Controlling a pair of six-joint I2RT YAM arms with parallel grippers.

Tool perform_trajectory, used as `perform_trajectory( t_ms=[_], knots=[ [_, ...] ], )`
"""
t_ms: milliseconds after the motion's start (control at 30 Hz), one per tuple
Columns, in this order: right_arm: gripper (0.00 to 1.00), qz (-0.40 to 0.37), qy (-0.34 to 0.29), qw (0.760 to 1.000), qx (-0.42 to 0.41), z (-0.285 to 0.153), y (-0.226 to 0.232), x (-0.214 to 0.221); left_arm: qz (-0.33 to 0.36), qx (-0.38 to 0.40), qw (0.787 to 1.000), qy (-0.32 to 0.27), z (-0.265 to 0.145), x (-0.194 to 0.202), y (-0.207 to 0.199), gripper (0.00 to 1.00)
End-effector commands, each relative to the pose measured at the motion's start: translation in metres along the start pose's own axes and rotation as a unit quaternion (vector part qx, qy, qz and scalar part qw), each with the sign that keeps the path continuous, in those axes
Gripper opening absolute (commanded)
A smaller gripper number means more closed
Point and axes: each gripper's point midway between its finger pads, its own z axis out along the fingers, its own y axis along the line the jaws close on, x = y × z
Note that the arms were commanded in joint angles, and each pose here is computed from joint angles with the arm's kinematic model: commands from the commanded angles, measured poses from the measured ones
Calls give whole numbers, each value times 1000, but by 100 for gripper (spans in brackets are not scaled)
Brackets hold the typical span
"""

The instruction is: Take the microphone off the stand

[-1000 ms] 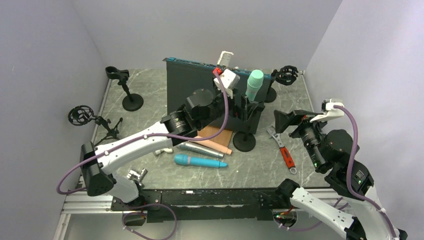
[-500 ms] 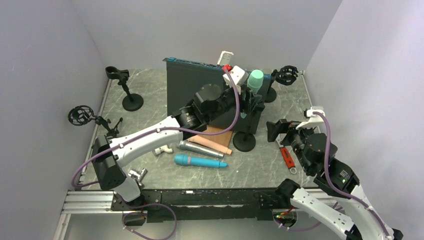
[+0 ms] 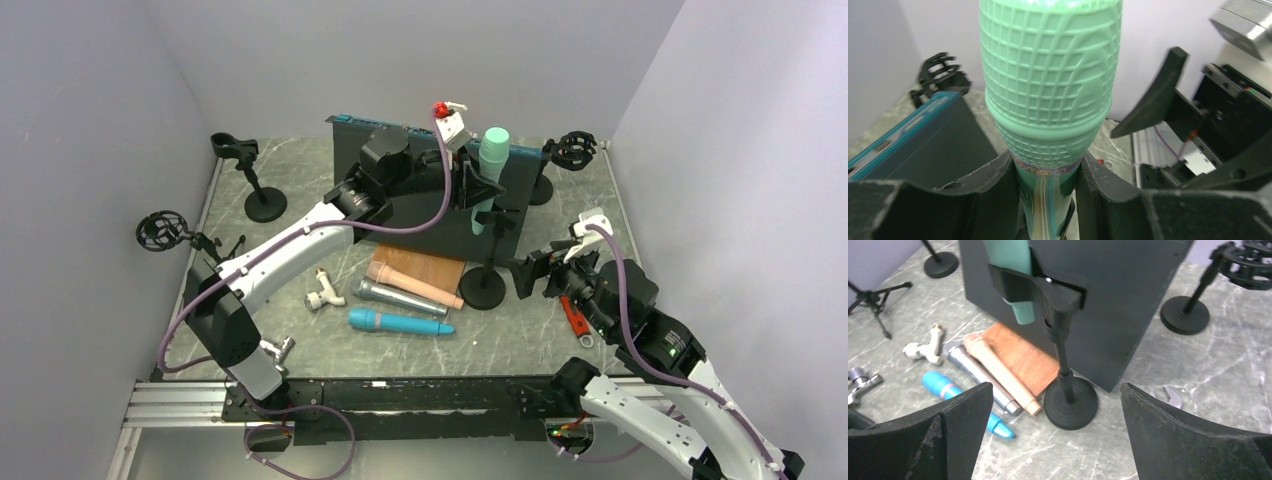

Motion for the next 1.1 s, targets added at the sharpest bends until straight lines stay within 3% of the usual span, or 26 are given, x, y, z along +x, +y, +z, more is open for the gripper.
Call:
perform_trajectory(
  t_ms=[0, 267, 500, 867, 1067],
  knots=[
    [100, -40, -27, 994, -96, -3, 30, -8, 49, 181, 982, 2, -12, -16, -58, 1],
    [100, -96, -28, 985, -139, -4, 41, -3, 54, 281, 958, 10, -28, -2, -67, 0],
    [99, -119, -28, 983, -134, 14, 45, -7, 35, 319, 947, 4, -26, -1, -62, 0],
    [73, -109, -58, 986, -111, 29, 42, -13, 28, 299, 954, 10, -19, 3, -53, 0],
    [71, -126, -48, 986, -95, 40, 38, -10, 23, 300, 953, 14, -17, 6, -52, 0]
  ],
)
